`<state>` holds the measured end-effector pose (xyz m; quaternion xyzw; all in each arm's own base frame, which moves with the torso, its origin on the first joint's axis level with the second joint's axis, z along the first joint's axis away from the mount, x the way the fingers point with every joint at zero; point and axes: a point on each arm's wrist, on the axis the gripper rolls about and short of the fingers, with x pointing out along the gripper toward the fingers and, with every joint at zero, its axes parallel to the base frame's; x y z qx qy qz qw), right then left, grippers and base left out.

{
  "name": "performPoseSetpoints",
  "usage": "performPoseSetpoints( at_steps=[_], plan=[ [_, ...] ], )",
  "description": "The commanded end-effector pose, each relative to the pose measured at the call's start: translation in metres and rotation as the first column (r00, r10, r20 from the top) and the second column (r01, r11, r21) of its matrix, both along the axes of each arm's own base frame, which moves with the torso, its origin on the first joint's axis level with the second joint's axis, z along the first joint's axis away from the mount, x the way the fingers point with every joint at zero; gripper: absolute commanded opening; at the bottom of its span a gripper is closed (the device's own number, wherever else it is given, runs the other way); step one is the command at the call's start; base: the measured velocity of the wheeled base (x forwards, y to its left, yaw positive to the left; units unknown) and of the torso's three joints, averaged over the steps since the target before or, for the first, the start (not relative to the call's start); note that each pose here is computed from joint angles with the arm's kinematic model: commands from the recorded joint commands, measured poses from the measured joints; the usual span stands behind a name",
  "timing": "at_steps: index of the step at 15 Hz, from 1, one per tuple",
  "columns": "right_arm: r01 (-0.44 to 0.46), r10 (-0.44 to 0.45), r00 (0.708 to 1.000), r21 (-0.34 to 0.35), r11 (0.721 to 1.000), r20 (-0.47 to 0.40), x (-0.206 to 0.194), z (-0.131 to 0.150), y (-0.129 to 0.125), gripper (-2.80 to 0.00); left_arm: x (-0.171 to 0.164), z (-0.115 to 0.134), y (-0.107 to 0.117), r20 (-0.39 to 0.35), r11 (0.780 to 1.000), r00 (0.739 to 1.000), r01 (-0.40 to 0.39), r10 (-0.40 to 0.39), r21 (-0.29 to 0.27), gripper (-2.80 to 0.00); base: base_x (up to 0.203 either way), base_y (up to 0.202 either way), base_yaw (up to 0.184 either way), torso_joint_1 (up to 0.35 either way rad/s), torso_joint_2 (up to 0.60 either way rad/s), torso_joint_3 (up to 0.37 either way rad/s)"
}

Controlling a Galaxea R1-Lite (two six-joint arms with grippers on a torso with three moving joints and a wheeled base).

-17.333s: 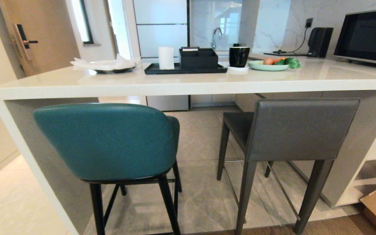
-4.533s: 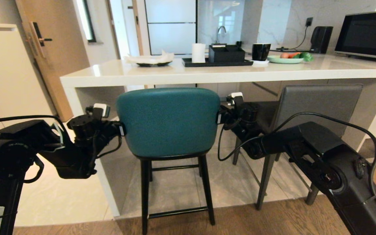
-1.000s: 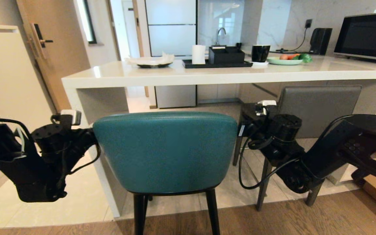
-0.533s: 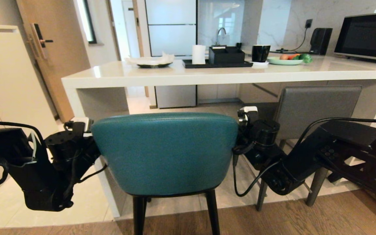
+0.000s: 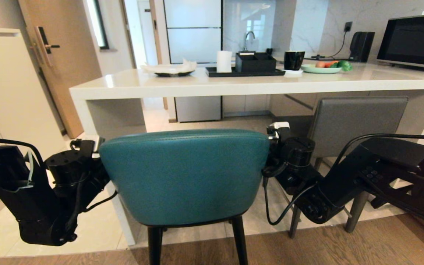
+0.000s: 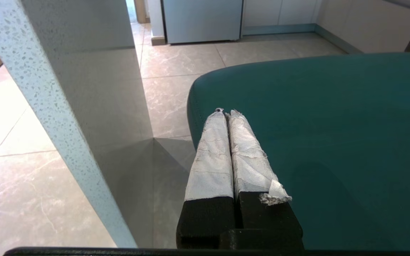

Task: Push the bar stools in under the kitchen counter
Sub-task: Pull the gray chair out from under the dining table

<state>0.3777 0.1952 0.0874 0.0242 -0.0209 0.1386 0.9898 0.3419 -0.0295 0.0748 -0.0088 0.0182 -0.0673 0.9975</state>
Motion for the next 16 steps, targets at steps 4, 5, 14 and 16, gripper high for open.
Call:
performPoseSetpoints(
  at_steps=[4, 5, 14, 16],
  plan=[
    [0.006, -0.006, 1.0, 0.002, 1.0, 0.002, -0.002, 0.0, 0.002, -2.8, -0.002, 0.003, -0.005, 0.011, 1.0, 1.0, 0.018, -0.018, 0.0, -2.8, 0.0, 0.0, 0.0, 0.0, 0.0, 0.0],
    [0.006, -0.006, 1.0, 0.002, 1.0, 0.002, -0.002, 0.0, 0.002, -2.8, -0.002, 0.003, -0.006, 0.013, 1.0, 1.0, 0.022, -0.022, 0.002, -2.8, 0.0, 0.0, 0.0, 0.0, 0.0, 0.0],
    [0.011, -0.011, 1.0, 0.001, 1.0, 0.007, 0.0, 0.001, 0.001, -2.8, -0.001, 0.007, -0.009, 0.029, 1.0, 0.999, 0.026, -0.026, 0.002, -2.8, -0.153, 0.0, -0.001, 0.002, 0.0, 0.003],
    [0.011, -0.011, 1.0, 0.0, 1.0, 0.007, 0.003, 0.0, 0.002, -2.8, 0.003, 0.007, -0.011, 0.039, 1.0, 0.999, 0.03, -0.03, 0.002, -2.8, 0.0, 0.0, 0.0, 0.0, 0.0, 0.0]
  ],
)
